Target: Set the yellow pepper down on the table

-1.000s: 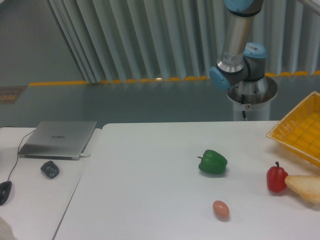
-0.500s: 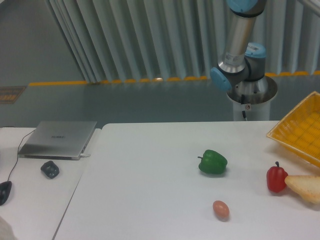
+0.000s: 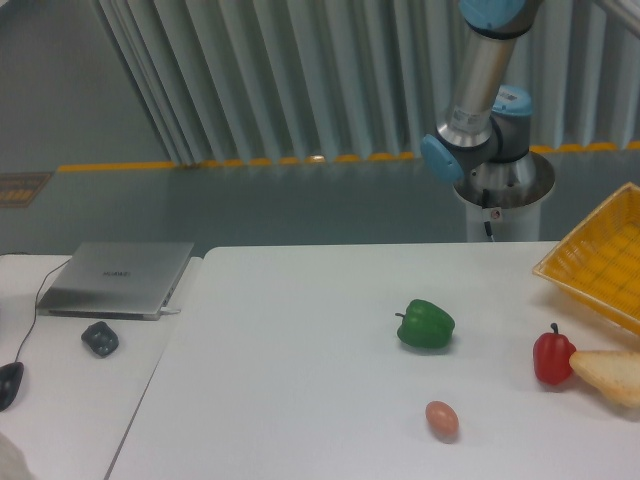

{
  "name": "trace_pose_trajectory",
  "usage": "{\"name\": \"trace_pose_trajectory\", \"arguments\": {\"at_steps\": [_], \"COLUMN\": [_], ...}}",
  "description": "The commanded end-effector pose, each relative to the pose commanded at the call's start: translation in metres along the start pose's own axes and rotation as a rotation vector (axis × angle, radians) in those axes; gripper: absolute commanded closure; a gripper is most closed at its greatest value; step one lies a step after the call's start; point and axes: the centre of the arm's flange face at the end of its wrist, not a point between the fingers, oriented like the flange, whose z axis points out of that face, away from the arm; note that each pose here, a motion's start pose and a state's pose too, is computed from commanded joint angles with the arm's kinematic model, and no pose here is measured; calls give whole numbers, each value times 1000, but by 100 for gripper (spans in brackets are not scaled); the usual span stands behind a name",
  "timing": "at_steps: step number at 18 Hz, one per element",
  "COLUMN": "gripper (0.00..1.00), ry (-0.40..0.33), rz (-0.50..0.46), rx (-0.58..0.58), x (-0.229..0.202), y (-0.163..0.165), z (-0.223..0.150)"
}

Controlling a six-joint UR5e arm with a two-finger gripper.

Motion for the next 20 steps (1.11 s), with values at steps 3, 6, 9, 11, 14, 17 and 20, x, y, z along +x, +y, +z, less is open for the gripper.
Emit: {"name": "trace_pose_trajectory", "arguments": {"at_steps": [3, 6, 9, 11, 14, 17, 20], "gripper": [0, 0, 0, 0, 0, 7, 41], "ry": [0, 9, 15, 15, 12, 12, 3], "rz": [-1, -8, -9, -16, -16, -18, -18], "rx": [-6, -19, -28, -28, -24, -23, -7], "x": [2, 4, 4, -1, -2, -1, -1], "y": [-1, 0, 2, 5, 5, 5, 3], "z": [3, 13, 19, 22, 22, 23, 24]}}
